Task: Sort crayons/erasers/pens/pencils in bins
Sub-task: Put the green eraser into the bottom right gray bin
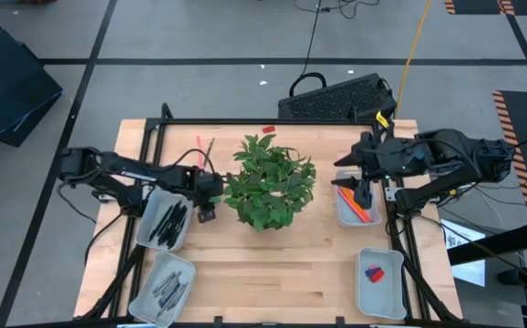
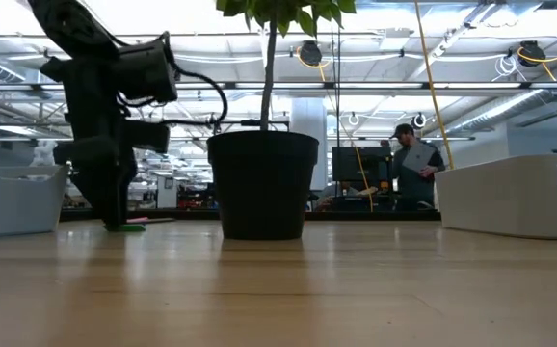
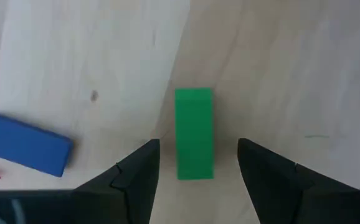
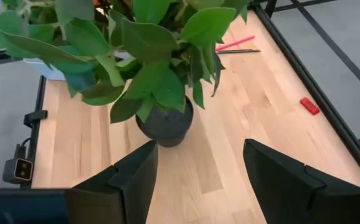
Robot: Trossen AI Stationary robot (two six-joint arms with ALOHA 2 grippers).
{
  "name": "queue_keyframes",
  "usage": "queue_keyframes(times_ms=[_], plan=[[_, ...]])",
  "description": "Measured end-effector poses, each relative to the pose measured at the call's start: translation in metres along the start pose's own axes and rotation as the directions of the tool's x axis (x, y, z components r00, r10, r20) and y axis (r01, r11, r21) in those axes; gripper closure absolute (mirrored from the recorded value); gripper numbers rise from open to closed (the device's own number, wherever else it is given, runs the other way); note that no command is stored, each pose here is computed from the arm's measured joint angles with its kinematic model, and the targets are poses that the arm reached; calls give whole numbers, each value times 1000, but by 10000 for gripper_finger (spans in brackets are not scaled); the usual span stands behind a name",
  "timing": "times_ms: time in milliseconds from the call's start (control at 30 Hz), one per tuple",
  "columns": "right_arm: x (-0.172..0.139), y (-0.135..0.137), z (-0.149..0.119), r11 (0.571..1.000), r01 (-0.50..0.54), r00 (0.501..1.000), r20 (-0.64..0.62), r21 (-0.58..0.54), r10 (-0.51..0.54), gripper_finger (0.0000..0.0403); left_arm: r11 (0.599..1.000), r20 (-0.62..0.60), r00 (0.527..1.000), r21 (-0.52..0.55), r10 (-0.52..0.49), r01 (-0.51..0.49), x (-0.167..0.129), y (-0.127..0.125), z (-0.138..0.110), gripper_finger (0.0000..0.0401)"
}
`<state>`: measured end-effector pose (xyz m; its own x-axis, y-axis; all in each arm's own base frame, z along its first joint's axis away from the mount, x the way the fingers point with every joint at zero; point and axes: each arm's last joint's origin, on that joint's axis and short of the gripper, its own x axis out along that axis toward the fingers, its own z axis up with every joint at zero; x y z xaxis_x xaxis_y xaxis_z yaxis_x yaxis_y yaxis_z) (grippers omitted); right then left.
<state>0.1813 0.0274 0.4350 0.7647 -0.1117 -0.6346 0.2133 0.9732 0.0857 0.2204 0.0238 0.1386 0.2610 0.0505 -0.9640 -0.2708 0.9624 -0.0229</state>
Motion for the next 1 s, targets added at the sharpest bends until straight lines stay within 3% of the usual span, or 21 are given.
queue_keyframes(times_ms=[100,267,500,633,1000], plan=[[0,2,-1,999,-35,999,-11,-6,35,174,1000,-29,1000,-15,5,-5,7,0,1,204],[-5,5,-4,987,-160,986,-49,17,160,174,998,-73,997,-57,9,-13,13,-1,-1,274],[-19,-5,-16,994,-110,989,-99,-18,108,174,987,-73,996,-151,42,-53,14,0,-1,354],[-24,-9,-16,999,-17,999,-52,-46,15,174,978,-69,996,-196,55,-67,13,-1,-2,359],[-23,-10,-14,1000,21,999,-24,-10,-21,174,936,-4,999,-348,46,-45,-8,-6,-8,347]])
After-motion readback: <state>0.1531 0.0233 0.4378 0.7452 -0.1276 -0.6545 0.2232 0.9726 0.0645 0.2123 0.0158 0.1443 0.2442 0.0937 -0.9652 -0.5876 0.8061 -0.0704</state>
